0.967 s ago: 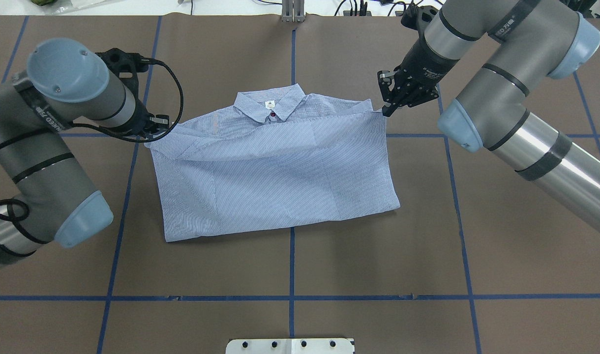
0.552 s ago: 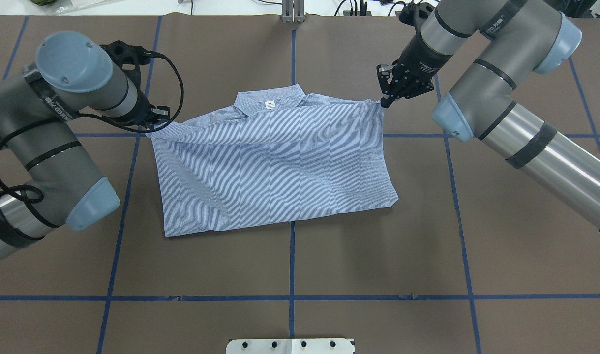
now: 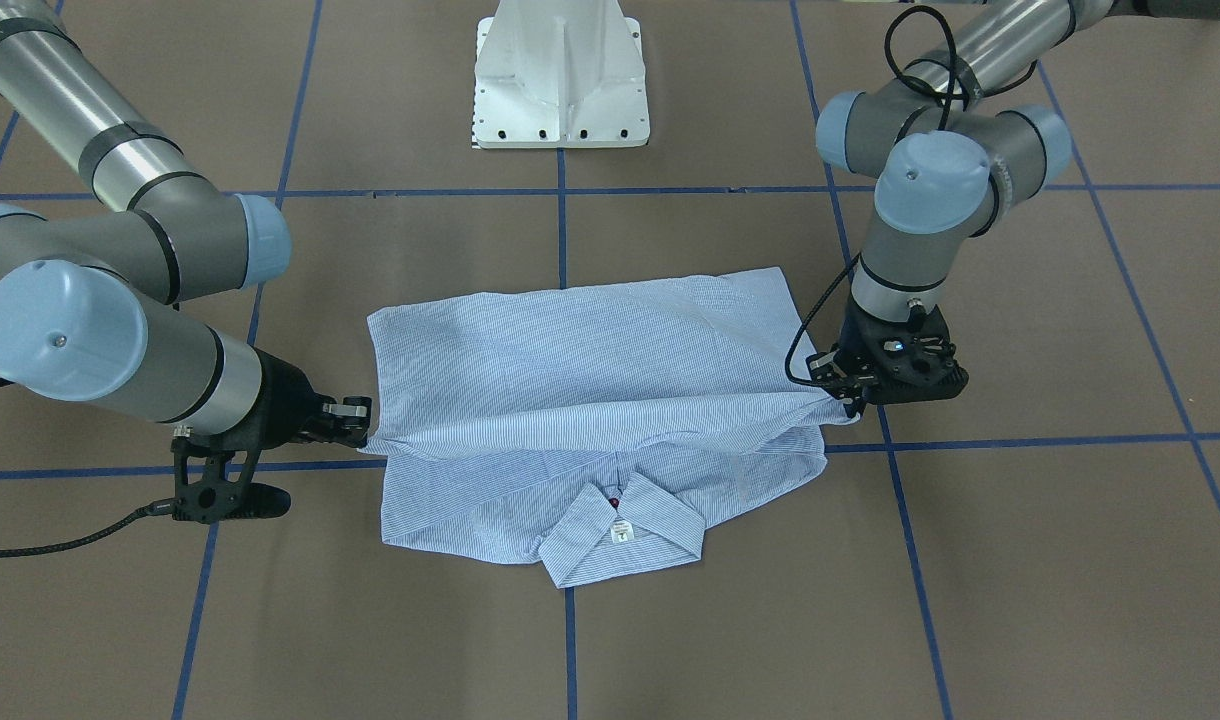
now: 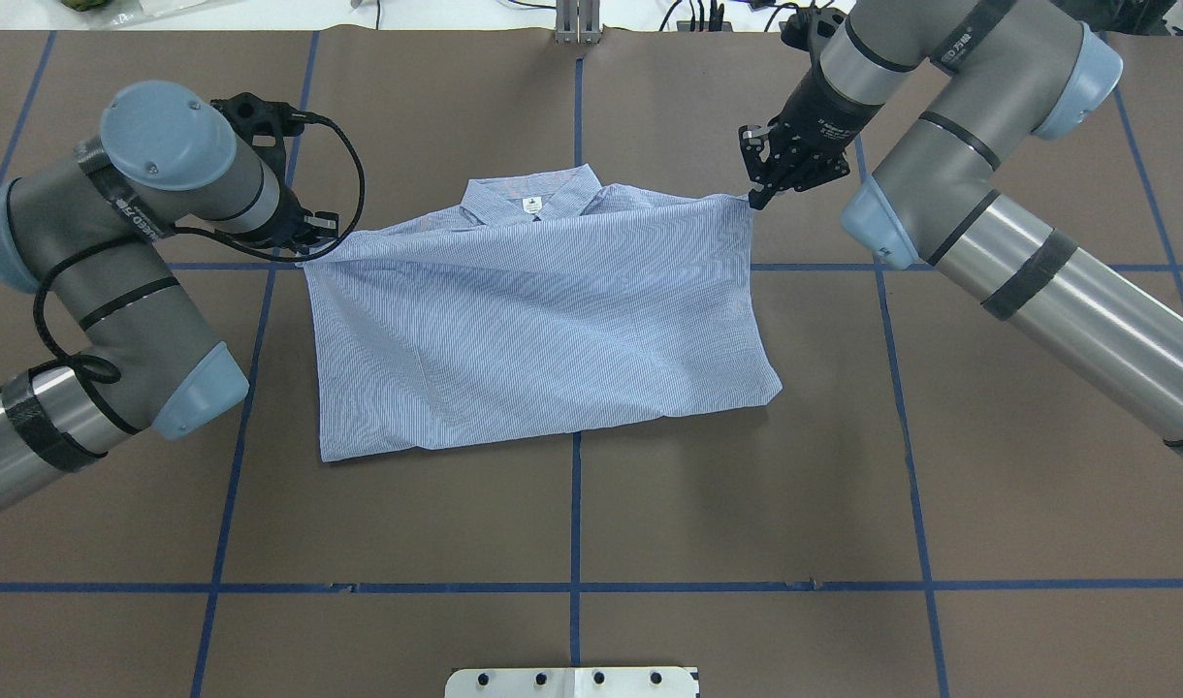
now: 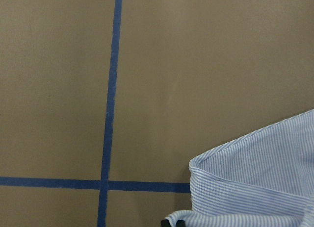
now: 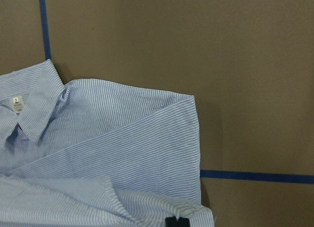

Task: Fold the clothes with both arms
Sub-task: 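Lay the hem down at the collar and open both grippers, then lower the right gripper to the side edge of the folded shirt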

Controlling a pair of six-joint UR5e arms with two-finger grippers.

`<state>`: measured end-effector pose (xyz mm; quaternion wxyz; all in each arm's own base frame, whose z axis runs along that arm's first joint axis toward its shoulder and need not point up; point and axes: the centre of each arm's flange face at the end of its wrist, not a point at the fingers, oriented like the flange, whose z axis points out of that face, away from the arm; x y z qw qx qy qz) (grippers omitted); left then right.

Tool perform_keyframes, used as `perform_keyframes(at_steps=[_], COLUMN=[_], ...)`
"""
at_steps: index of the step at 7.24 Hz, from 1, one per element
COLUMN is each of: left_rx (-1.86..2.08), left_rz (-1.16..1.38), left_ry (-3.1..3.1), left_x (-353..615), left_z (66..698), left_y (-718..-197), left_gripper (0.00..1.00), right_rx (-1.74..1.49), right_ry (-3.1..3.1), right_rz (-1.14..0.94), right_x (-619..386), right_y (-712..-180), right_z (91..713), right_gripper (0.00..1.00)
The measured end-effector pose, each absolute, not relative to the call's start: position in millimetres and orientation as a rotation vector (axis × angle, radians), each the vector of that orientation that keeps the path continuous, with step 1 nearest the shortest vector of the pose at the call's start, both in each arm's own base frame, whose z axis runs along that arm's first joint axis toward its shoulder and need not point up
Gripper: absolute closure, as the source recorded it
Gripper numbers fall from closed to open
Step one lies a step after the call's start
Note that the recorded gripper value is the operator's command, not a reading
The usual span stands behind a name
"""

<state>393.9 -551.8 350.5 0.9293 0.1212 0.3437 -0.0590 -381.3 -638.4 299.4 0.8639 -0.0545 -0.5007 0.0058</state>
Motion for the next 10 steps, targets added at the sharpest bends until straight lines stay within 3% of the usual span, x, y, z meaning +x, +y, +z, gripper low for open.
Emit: perform_keyframes(at_steps=[5,6,7,10], left_rx=[0.246,0.247,0.248,0.253], left_rz=[-0.121,-0.121,-0.121,-0.122], left_ry=[0.701,0.703,0.704,0.702], left_x=[396,396,397,395], left_z=[354,352,351,348], left_y=[-554,-554,-554,-557], left_gripper=[1.0,0.53,0.01,0.0], right_rx=[-0.123,-0.119,-0.117,-0.107], right_ry=[-1.042,-1.046,-1.048,-1.051], right_rz=[0.018,0.016,0.017,0.026], right_x=[-385,-385,-384,-376], right_y=[-643,-644,-645,-650], right_z=[302,298,295,293], right_gripper=[1.0,1.0,0.01,0.0])
